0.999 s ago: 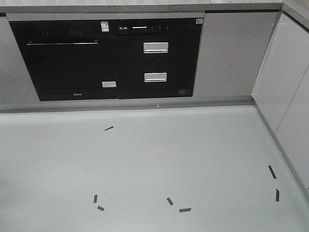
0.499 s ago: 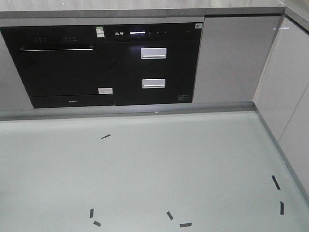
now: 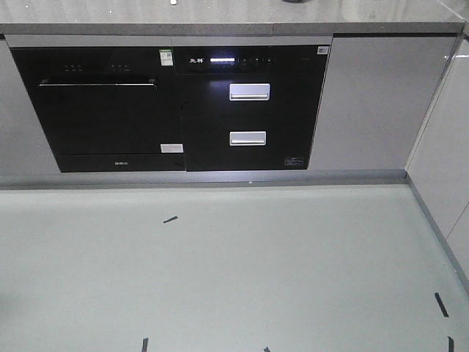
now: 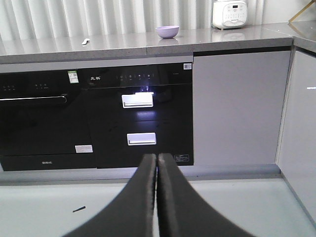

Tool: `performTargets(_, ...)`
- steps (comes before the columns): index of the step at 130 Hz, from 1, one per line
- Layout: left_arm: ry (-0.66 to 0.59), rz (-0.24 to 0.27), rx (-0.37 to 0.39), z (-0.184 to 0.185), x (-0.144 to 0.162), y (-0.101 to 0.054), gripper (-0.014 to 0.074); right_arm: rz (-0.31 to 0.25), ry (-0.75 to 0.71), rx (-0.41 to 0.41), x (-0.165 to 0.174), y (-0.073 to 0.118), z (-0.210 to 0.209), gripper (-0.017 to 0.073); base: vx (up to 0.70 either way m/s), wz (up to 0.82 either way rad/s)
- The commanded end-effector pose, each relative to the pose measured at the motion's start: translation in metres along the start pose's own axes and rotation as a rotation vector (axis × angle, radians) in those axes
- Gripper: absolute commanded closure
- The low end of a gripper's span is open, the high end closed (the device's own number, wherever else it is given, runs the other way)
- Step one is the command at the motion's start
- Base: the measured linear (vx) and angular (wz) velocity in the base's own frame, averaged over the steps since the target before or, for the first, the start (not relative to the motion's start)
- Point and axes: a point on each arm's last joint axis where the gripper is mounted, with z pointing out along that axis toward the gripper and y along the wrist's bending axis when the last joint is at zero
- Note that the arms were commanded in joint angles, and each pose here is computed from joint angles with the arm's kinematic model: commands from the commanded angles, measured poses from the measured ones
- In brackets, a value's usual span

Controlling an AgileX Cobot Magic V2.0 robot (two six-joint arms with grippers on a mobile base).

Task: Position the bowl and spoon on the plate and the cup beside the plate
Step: 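Drive the base toward the counter holding the spoon and bowl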

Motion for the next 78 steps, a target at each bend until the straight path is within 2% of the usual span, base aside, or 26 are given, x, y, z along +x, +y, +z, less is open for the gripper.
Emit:
performTargets(1,-0.082,-0.007,0.004,-0.0009,-0.0047,-0.0004,0.0601,-0.005,-0.074,-0.006,-0.0049,0.0006,-0.0001,0.0566,0.19,0.0)
performTargets(78,-0.082,-0.007,0.004,-0.0009,-0.0047,-0.0004,0.0601,-0.005,-0.074,-0.006,-0.0049,0.0006,-0.0001,0.0566,0.21,-0.02)
